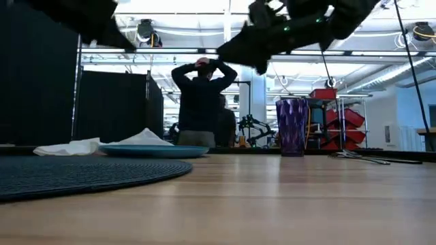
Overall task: Set table place
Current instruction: Move the placemat to the bottom-center
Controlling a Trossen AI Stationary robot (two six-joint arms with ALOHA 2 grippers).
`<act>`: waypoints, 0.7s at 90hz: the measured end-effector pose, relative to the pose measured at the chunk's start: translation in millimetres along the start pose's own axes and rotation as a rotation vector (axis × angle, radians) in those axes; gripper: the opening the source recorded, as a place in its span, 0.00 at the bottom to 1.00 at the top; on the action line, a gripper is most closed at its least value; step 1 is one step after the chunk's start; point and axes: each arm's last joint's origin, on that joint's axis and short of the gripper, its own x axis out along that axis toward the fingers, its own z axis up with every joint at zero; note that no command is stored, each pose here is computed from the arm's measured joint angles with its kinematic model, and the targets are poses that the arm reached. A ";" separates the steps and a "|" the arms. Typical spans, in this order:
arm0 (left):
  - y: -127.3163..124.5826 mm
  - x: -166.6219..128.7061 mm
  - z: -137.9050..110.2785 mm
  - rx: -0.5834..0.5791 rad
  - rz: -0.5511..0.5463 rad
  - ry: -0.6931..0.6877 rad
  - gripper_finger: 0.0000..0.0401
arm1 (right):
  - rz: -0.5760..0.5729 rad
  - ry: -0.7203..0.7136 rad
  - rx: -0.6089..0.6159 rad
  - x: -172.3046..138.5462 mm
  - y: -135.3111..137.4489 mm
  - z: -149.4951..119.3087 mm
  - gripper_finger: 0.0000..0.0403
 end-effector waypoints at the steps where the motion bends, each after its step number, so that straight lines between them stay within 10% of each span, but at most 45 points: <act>1: -0.5 0.7 -2.0 -0.006 -0.011 0.023 0.00 | 0.007 0.004 0.001 1.9 1.5 -0.8 0.29; 26: -18.8 9.8 -37.0 -0.102 -0.230 0.489 0.00 | 0.099 0.208 -0.003 39.9 37.6 -15.8 0.29; 63: -55.3 23.3 -77.0 0.042 -0.158 0.820 0.00 | 0.124 0.434 -0.031 58.4 64.7 -28.0 0.29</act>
